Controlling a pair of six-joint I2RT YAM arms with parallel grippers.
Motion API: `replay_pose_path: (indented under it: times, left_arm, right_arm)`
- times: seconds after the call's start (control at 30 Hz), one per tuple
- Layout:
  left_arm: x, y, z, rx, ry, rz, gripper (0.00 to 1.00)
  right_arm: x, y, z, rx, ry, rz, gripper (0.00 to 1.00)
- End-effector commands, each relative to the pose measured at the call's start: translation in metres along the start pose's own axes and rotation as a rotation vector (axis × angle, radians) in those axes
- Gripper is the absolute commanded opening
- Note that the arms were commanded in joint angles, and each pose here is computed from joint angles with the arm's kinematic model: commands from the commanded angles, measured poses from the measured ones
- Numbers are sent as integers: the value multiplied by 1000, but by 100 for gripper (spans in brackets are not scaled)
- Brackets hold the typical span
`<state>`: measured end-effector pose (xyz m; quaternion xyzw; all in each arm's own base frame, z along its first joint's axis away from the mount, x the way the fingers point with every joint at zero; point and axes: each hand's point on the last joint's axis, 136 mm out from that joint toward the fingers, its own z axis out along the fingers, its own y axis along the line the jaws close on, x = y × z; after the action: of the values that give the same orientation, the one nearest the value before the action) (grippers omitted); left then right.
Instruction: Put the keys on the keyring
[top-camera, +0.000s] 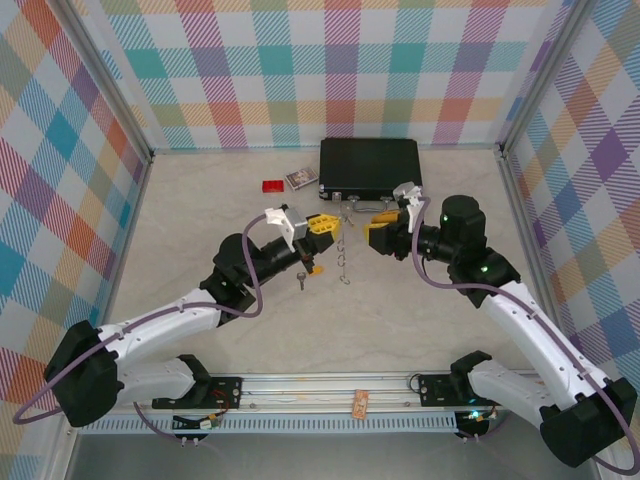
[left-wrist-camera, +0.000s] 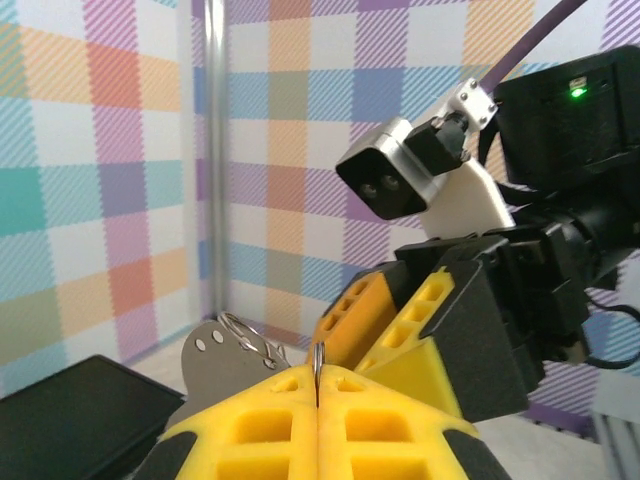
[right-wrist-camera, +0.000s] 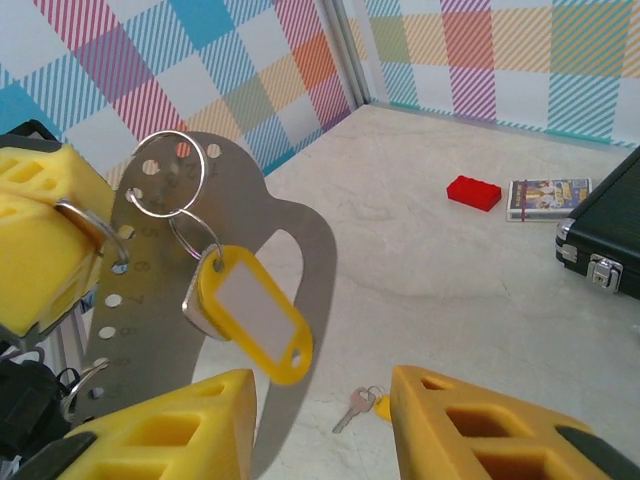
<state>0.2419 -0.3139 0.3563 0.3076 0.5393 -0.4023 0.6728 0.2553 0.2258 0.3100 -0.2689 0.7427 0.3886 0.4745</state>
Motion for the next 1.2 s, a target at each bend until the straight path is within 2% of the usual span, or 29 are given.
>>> replay_pose_path:
  times: [0.0, 0.3, 0.57, 0.67, 0.77, 0.97, 1.17]
  left_arm:
    - [-18, 10, -5, -97, -53, 103, 0]
    - [-12, 6, -4, -121, -22, 159, 0]
    - [-10, -1, -4, -89, -16, 164, 0]
    - [-9, 7, -5, -131, -11, 150, 0]
    - [-3, 18, -8, -194, 14, 142, 0]
    - [15, 42, -18, -320, 93, 129, 0]
    - [22, 73, -49, -490, 111, 99, 0]
  right_arm:
    - [-8, 5, 0, -31, -31, 0, 38]
    - [-9, 6, 1, -40, -32, 11, 39]
    - [-11, 6, 6, -54, -36, 26, 39]
    - [-10, 3, 9, -51, -30, 48, 40]
    - [-1, -4, 16, -39, 2, 96, 41]
    - [42, -34, 38, 49, 96, 217, 42]
    - [90, -58, 67, 93, 218, 299, 41]
